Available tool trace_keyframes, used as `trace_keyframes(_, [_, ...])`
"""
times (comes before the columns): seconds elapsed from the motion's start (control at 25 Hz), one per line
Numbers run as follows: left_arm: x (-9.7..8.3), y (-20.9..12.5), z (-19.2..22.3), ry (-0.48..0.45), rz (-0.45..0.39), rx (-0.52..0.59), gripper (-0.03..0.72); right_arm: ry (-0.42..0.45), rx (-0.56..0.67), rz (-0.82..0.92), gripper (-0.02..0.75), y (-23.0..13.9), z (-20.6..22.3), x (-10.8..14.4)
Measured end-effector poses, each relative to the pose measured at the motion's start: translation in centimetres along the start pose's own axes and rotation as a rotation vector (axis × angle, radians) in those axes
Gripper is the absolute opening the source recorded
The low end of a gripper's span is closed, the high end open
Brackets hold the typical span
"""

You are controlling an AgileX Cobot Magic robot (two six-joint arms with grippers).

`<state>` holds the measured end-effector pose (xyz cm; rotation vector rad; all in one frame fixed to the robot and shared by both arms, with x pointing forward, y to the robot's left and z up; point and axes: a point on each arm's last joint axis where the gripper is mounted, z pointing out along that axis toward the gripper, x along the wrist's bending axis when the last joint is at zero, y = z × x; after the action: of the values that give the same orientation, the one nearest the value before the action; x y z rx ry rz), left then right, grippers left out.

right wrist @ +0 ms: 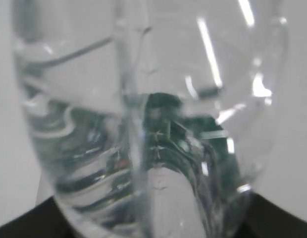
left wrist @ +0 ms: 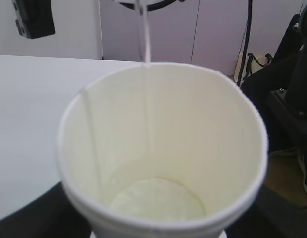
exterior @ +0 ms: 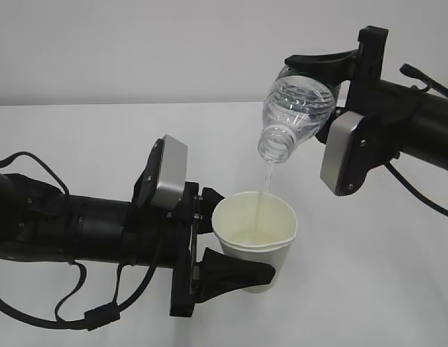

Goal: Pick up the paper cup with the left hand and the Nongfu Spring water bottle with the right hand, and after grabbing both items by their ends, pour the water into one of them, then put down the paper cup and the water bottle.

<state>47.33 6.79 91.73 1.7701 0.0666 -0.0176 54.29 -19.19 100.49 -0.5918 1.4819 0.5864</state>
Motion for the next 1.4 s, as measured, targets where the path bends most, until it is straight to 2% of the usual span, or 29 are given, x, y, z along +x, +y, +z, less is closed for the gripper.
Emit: trace_keyframes(1.4, [0.04,-0.02,0.00,0.005,-0.001,0.002,0.510,-0.034,-0.016,-0.002,0.416,0.15,-0.01,-0.31])
